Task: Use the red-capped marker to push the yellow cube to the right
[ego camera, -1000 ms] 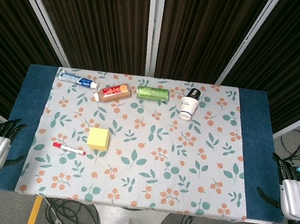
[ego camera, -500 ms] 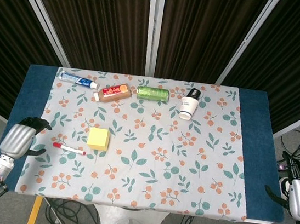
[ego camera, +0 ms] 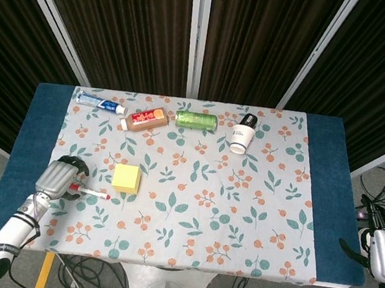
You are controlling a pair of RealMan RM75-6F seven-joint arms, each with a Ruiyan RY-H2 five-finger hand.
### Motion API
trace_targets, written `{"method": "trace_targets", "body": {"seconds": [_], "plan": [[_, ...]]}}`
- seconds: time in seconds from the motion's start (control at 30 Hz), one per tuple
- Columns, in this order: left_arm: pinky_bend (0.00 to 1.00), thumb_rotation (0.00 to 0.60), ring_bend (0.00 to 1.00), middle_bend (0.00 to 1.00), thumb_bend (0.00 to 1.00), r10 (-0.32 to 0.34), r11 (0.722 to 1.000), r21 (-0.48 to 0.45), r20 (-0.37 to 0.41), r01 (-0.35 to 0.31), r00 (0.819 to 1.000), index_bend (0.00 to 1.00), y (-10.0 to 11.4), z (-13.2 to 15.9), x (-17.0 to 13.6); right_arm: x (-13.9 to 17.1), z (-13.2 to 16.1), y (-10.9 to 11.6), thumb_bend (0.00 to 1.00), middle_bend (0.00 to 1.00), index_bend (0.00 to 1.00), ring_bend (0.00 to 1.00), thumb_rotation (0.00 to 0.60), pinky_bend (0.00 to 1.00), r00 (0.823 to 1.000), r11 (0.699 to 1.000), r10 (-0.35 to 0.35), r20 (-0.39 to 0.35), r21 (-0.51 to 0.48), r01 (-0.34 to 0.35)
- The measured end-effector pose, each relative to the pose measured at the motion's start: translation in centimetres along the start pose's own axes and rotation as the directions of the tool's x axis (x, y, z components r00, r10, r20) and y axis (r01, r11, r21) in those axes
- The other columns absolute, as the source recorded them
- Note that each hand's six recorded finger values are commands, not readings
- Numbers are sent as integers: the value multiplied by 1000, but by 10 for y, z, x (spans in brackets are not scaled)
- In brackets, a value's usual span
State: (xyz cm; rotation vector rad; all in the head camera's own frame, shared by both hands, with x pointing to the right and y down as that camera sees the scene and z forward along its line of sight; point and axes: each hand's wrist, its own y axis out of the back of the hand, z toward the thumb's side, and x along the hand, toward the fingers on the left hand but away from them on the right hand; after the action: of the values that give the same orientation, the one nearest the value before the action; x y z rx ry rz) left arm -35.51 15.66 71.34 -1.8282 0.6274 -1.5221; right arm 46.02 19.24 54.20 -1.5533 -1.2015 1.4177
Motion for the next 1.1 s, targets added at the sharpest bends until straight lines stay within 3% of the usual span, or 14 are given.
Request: {"method": "trace_targets", "body": {"seconds": [0.2,0.6,1.1], "plan": [[241,600,320,518,213,-27,1000,-13,-18,27,999,478,-16,13,3,-2,-2,-3,60,164,16,144,600,265,1000,1000,8,3,-5,-8],[246,600,368,568,221,-21,999,26,-84,23,996,522,-24,13,7,-2,-6,-6,61,164,16,144,600,264,1000,1000,11,12,-17,-11],[246,600,372,564,311,-48,990,124,-106,61,993,523,-25,23,11,-1,-10,-9,60,164,16,144,600,261,1000,999,21,17,-40,-21]]}}
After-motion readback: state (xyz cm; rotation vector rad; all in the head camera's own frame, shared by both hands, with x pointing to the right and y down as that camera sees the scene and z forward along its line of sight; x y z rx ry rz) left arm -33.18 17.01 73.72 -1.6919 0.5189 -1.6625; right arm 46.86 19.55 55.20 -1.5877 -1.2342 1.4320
